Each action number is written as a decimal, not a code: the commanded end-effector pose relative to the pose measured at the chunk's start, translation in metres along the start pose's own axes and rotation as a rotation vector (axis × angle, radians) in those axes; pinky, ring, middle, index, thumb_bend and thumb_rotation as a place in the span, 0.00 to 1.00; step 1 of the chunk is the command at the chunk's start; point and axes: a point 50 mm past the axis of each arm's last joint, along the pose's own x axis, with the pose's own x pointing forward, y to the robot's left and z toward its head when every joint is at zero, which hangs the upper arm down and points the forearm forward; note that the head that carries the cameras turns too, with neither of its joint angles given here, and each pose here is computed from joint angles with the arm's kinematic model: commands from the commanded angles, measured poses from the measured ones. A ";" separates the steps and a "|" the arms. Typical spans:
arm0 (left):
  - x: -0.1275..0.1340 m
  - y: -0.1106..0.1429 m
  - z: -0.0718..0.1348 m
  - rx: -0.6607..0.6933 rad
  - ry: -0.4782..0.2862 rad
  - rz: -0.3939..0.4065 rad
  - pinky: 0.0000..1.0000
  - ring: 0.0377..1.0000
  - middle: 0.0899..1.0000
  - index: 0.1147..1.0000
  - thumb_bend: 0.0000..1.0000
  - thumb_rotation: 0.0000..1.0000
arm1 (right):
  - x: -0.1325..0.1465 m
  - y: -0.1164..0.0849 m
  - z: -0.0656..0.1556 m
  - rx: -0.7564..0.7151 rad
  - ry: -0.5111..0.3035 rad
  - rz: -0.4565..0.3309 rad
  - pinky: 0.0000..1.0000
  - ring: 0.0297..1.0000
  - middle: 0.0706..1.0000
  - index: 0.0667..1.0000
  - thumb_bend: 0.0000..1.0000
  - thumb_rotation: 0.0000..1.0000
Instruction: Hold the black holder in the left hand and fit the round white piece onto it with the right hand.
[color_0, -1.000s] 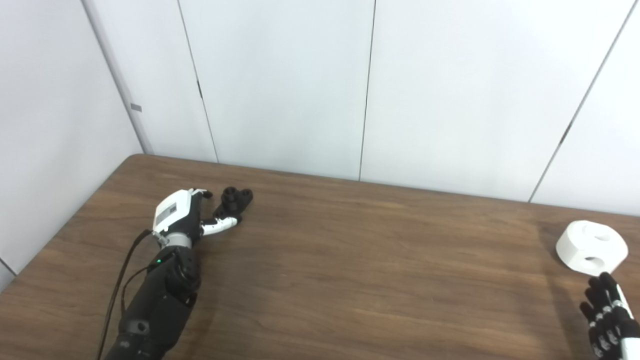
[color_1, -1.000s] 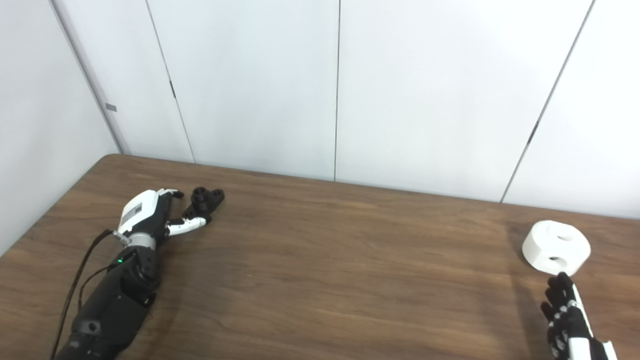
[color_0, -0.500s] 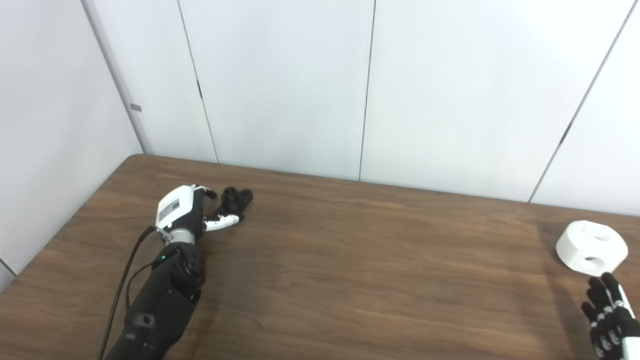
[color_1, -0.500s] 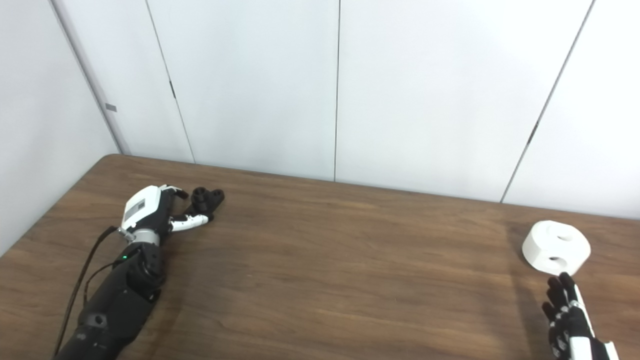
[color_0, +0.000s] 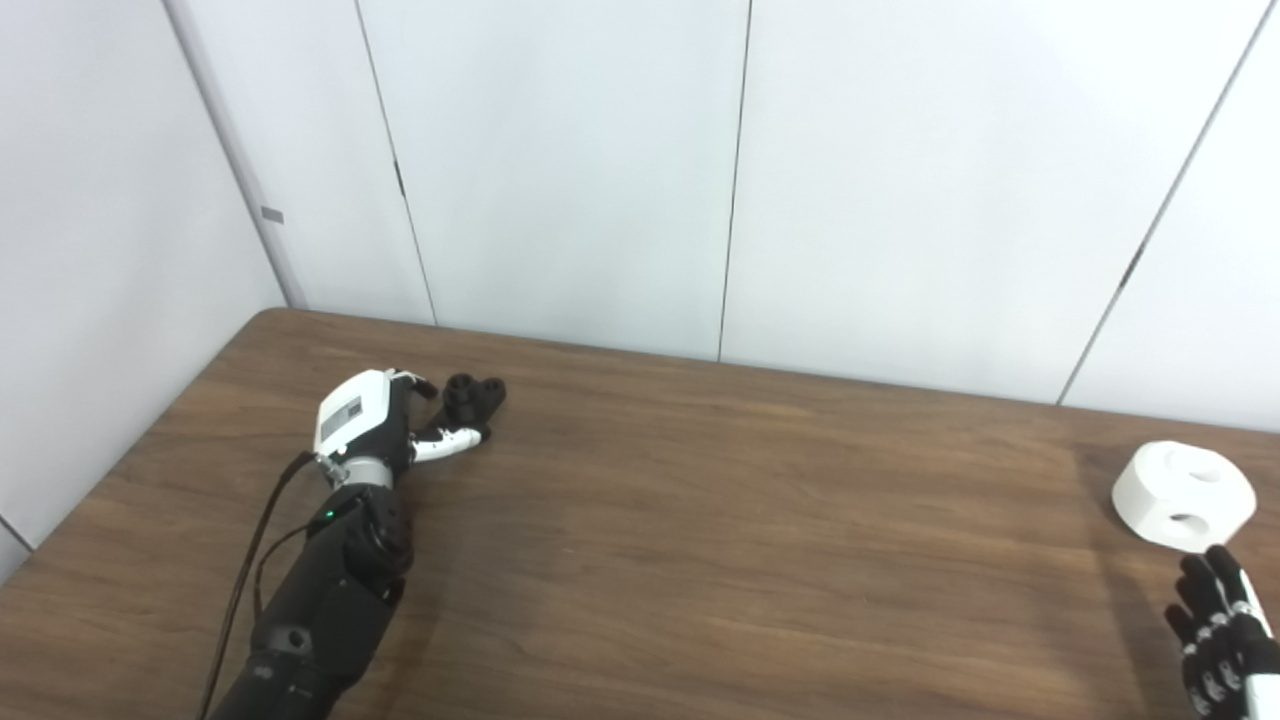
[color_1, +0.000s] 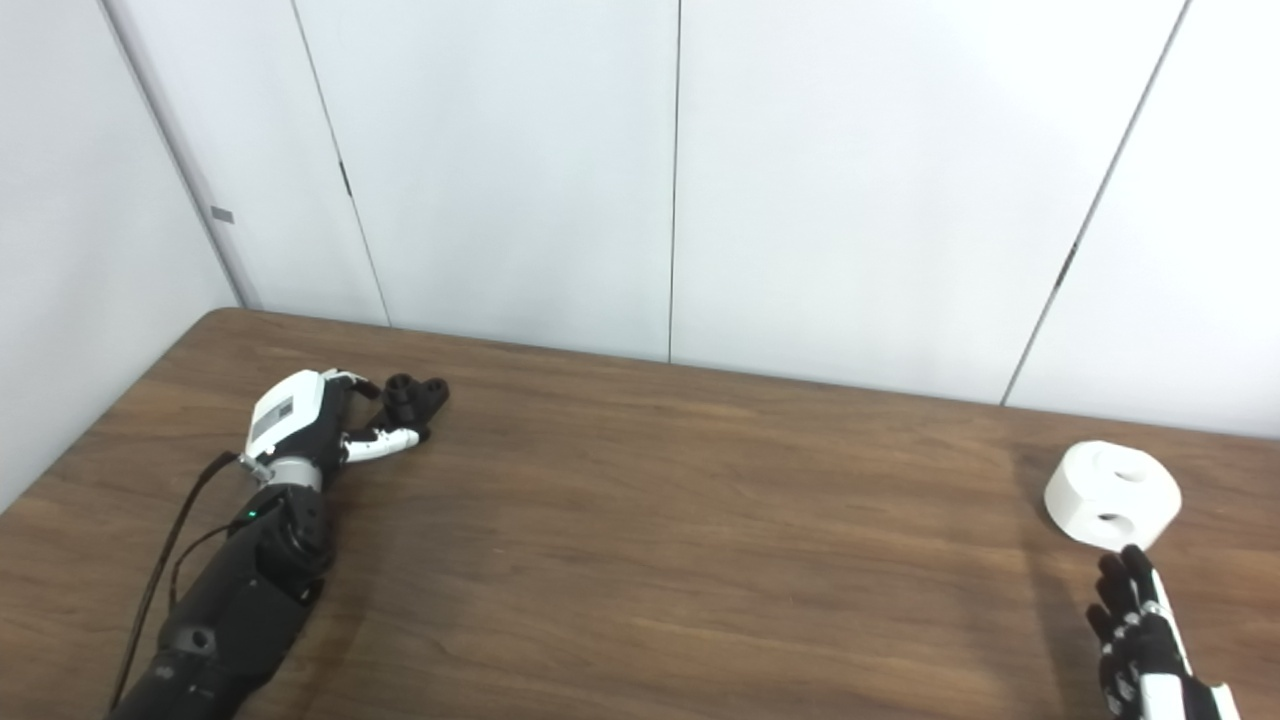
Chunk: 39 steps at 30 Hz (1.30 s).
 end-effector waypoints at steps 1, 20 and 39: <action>0.011 0.022 0.020 -0.014 -0.053 0.060 1.00 0.99 0.90 0.66 0.90 0.44 | -0.034 0.013 -0.037 0.066 0.139 -0.031 1.00 1.00 0.98 1.00 0.59 0.94; 0.009 0.022 0.021 -0.197 -0.073 0.053 0.87 0.95 0.80 0.42 0.52 0.05 | -0.036 0.013 -0.034 0.068 0.129 -0.033 1.00 1.00 0.98 1.00 0.59 0.92; 0.006 0.025 0.020 -0.172 -0.079 -0.002 0.84 0.91 0.80 0.42 0.52 0.04 | -0.035 0.015 -0.033 0.064 0.128 -0.045 1.00 1.00 0.98 1.00 0.61 0.91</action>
